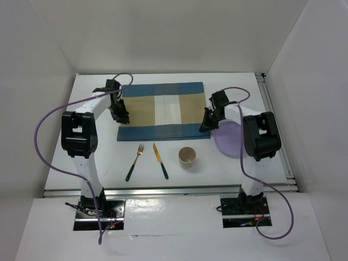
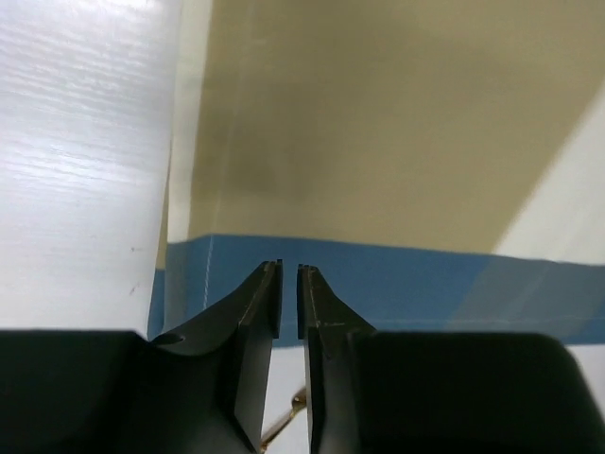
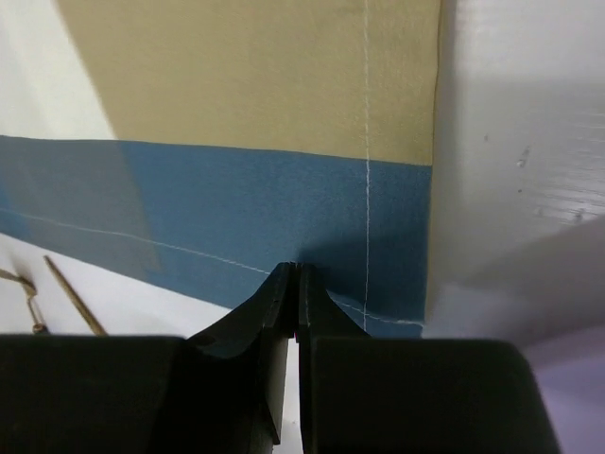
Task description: Set the dinner table for one person
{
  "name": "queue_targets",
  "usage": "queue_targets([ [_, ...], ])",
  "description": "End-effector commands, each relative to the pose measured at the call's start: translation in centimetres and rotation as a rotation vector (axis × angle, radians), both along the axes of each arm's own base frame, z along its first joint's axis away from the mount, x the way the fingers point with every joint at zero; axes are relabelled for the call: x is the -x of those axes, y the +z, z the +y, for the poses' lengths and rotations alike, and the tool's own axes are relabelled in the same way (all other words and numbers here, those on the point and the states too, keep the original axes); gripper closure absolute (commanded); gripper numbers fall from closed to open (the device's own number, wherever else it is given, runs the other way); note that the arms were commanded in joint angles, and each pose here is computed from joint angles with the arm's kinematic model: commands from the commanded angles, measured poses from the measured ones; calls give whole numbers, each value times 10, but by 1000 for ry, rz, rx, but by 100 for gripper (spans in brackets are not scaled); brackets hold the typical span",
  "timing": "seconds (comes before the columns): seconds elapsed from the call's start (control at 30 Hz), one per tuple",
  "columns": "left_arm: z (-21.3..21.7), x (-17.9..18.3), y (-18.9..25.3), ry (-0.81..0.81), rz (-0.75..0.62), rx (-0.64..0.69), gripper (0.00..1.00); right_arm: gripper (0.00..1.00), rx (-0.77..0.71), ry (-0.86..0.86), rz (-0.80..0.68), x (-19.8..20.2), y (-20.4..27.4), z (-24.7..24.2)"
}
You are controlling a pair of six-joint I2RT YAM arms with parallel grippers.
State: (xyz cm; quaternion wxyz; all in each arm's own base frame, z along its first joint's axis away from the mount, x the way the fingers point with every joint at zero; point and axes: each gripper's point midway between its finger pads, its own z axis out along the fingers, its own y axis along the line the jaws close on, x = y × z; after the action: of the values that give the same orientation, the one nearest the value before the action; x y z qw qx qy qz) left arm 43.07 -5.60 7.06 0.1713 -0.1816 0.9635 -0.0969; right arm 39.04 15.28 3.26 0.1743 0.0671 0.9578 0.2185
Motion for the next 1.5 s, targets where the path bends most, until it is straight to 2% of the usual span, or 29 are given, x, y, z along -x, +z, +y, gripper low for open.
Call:
queue_targets([
  [0.0, 3, 19, -35, 35, 121, 17, 70, 94, 16, -1, 6, -2, -6, 6],
  [0.13, 3, 38, -60, 44, 205, 16, 70, 97, 54, -31, 75, 24, -30, -4],
  [0.43, -1, 90, -89, 47, 307, 45, 70, 98, 167, -117, 126, 72, -44, -35],
  [0.63, -9, 96, -86, 26, 302, 52, 71, 98, 190, -151, 123, 74, -44, -44],
  [0.73, -8, 99, -76, 22, 283, 31, 71, 98, 191, -157, 96, 69, -31, -44],
  [0.83, -2, 89, -53, 20, 233, -4, 64, 98, 128, -137, -2, 52, 15, -34],
  [0.9, 1, 67, -21, 26, 148, -20, 56, 91, 99, -137, -73, 37, 52, -29],
  [0.93, 0, 60, -9, 18, 122, -21, 53, 75, 86, -125, -109, 32, 67, -27],
  [0.97, 0, 49, 14, 18, 73, -18, 48, 62, 70, -128, -165, 26, 94, -25],
  [1.07, 0, 37, 41, 9, 18, -18, 43, 33, 14, -64, -202, 36, 118, -7],
  [1.17, -1, 27, 71, 9, -49, -14, 42, 24, 13, 21, -178, 67, 121, 12],
  [1.2, -3, 28, 73, 4, -47, -3, 42, 18, 22, 47, -183, 77, 123, 16],
  [1.27, -9, 26, 77, -18, -59, 6, 40, 13, 48, 111, -134, 107, 111, 27],
  [1.37, -4, 13, 71, -15, -75, -23, 40, 13, 74, 146, -103, 137, 103, 31],
  [1.43, -1, 5, 49, 1, -17, -43, 40, 13, 78, 174, -96, 152, 102, 36],
  [1.47, 0, -5, 50, 6, -30, -54, 40, 16, 90, 185, -70, 160, 94, 35],
])
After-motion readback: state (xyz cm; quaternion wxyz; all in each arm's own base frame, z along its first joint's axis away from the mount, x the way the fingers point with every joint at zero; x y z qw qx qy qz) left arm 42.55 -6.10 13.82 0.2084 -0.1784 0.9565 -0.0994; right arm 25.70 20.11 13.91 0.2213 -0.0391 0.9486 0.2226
